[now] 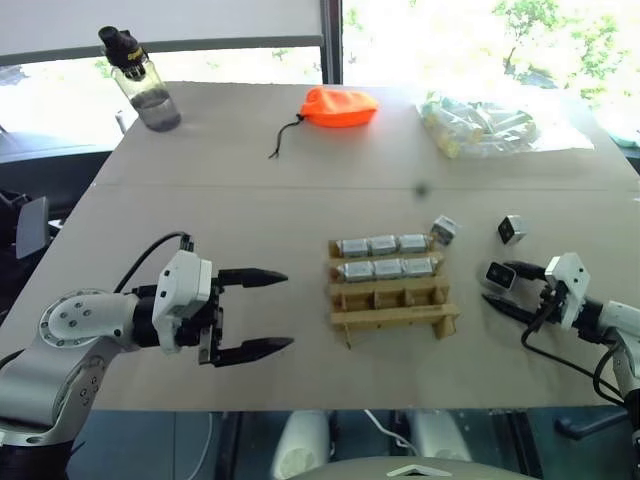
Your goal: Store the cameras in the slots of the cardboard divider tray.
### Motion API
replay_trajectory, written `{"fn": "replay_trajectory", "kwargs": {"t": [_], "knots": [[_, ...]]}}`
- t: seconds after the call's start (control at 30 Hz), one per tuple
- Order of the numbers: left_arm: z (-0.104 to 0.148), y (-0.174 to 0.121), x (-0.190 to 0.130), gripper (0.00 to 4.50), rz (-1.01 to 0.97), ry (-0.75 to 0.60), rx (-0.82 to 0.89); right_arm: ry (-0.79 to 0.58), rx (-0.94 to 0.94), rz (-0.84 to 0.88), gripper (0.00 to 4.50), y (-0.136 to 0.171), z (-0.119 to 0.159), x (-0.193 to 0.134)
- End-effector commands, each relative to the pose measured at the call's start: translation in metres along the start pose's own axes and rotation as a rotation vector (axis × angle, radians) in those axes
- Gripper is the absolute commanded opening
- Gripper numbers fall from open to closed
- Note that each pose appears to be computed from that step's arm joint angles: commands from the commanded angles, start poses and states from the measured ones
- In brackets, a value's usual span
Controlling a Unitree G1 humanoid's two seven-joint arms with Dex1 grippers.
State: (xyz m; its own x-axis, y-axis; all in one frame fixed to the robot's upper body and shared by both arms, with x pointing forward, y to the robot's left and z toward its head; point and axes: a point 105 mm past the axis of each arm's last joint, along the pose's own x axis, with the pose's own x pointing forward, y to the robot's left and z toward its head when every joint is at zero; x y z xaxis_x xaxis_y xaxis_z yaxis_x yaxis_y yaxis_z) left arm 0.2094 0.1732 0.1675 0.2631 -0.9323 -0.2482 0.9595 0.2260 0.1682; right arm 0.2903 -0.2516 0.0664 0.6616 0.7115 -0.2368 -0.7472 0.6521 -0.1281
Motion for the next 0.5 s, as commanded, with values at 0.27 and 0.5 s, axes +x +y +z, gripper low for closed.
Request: {"fn": "replay_trajectory", "kwargs": {"t": [0.27,0.5], "knots": [[0.012,0.000,-0.001,4.50,0.011,-0.032,0.049,-0.014,-0.013,-0.007,1.96,0.000,0.001,-0.003],[0.011,0.005,0.002,4.50,0.040,-0.042,0.008,-0.135,-0.085,0.038,1.96,0.011,0.032,0.005]]}}
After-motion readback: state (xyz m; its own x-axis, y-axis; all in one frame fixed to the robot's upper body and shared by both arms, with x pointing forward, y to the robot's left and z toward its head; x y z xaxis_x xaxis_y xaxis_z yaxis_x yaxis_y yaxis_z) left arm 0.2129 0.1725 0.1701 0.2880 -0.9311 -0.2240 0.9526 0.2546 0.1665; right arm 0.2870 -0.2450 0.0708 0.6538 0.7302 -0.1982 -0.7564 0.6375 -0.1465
